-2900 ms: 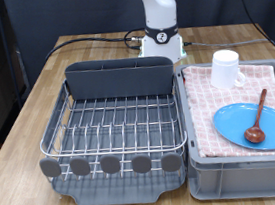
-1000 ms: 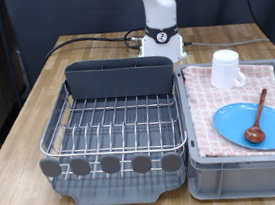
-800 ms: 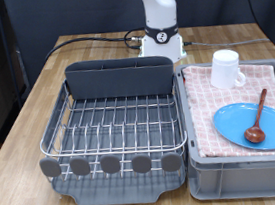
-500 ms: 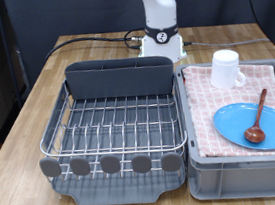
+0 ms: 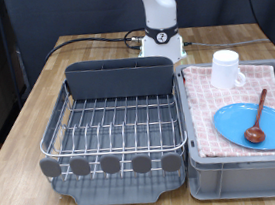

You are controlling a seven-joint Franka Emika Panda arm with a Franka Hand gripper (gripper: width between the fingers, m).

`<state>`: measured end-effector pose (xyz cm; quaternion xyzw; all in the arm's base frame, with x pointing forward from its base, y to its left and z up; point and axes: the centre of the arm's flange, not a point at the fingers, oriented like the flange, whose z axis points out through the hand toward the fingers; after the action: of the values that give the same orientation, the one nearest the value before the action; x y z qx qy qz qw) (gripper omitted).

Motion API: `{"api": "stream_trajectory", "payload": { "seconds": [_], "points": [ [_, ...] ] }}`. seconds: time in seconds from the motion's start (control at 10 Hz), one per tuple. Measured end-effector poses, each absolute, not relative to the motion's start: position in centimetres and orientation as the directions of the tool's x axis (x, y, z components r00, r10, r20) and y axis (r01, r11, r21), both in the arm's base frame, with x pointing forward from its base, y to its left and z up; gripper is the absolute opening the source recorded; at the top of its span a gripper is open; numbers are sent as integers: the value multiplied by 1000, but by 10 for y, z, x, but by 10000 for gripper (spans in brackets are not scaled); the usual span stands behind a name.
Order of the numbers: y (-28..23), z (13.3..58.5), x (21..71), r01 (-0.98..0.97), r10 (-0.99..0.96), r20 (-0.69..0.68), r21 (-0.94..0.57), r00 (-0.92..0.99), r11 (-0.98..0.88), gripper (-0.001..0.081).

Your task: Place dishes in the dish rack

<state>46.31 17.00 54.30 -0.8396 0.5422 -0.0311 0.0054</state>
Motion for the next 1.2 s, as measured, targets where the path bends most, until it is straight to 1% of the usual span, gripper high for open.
{"api": "stream_trajectory", "payload": {
  "seconds": [0.2,0.4,0.6,1.0,1.2],
  "points": [
    [190,527,459,-882,-882,125,-76,454,-465,803],
    [212,496,452,-866,-870,187,-130,457,-483,803],
    [220,464,448,-861,-867,184,-140,463,-490,803],
    [211,399,464,-887,-885,151,-79,440,-455,803],
    [210,374,477,-886,-890,142,-112,434,-450,803]
  ]
}}
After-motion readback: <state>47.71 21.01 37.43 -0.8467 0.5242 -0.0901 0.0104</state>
